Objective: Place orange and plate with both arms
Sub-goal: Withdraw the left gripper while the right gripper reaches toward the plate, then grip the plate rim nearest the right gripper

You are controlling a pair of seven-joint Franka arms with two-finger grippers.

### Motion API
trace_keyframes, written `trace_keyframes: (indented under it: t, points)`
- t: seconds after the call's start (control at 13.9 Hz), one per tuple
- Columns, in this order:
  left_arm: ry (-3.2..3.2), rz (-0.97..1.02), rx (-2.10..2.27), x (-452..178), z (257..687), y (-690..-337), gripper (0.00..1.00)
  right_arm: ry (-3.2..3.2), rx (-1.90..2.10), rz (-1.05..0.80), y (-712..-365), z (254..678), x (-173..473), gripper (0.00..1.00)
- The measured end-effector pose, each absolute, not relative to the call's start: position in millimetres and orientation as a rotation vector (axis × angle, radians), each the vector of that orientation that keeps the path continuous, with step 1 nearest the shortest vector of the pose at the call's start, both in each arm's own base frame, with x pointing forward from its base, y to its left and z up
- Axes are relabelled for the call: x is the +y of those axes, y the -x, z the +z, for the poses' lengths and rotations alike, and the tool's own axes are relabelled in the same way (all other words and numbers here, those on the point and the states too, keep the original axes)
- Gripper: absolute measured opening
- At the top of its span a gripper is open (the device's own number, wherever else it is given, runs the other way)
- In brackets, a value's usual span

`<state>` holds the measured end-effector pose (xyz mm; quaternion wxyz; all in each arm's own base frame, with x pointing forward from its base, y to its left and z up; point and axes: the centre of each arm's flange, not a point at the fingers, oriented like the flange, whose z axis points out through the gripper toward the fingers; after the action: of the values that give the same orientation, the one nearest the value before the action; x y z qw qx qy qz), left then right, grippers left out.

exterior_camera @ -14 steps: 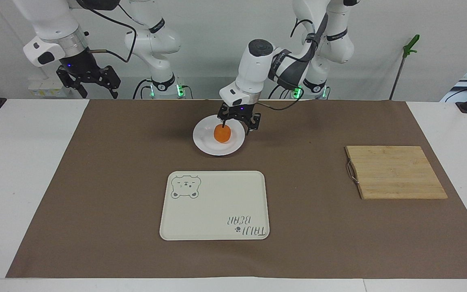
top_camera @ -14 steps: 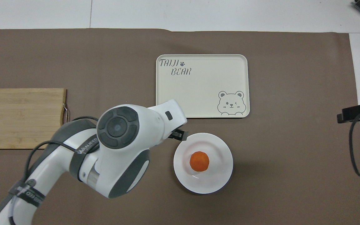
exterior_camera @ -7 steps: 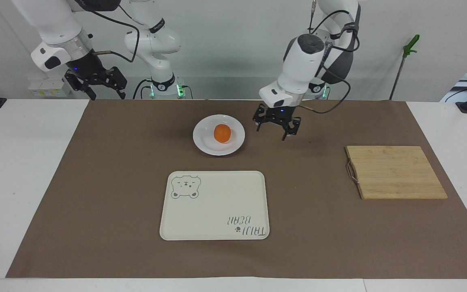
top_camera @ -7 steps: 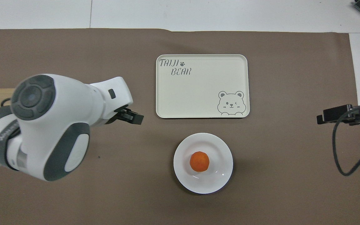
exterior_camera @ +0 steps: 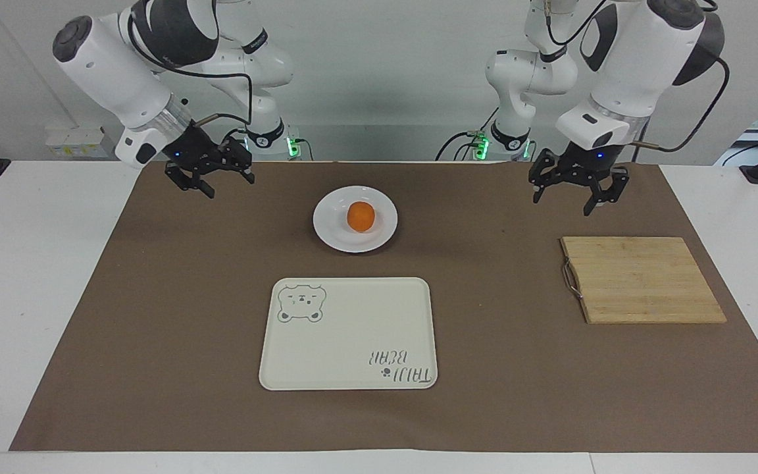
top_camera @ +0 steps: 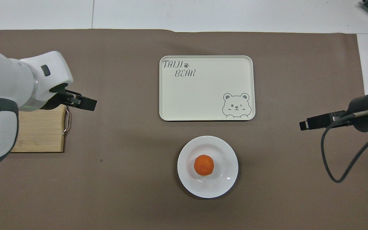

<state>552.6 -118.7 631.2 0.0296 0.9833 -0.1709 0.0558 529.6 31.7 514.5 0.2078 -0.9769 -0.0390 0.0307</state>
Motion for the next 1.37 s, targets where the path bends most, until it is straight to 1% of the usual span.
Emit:
trace_keyframes:
  t: [0.14, 0.29, 0.72, 1.08, 1.37]
  points:
    - [-3.073, 0.123, -0.537, -103.0, 644.6, -548.3, 1.0, 2.683, -0.075, 0.111, -531.9, 473.8, 41.6, 1.0]
    - [-3.089, 0.078, -0.533, -88.6, 649.3, -546.0, 1.0, 2.664, -0.065, 0.129, -529.7, 434.3, 52.5, 1.0]
    - [-3.091, -0.029, -0.438, -50.3, 652.6, -548.0, 1.0, 2.532, -0.008, 0.179, -503.9, 345.8, 64.4, 1.0]
    - [-3.088, -0.039, -0.422, -45.2, 653.0, -552.4, 1.0, 2.444, 0.032, 0.197, -488.9, 303.3, 93.6, 1.0]
    - [-3.087, -0.062, -0.422, -45.9, 642.9, -556.8, 1.0, 2.429, 0.041, 0.218, -475.7, 287.7, 119.4, 1.0]
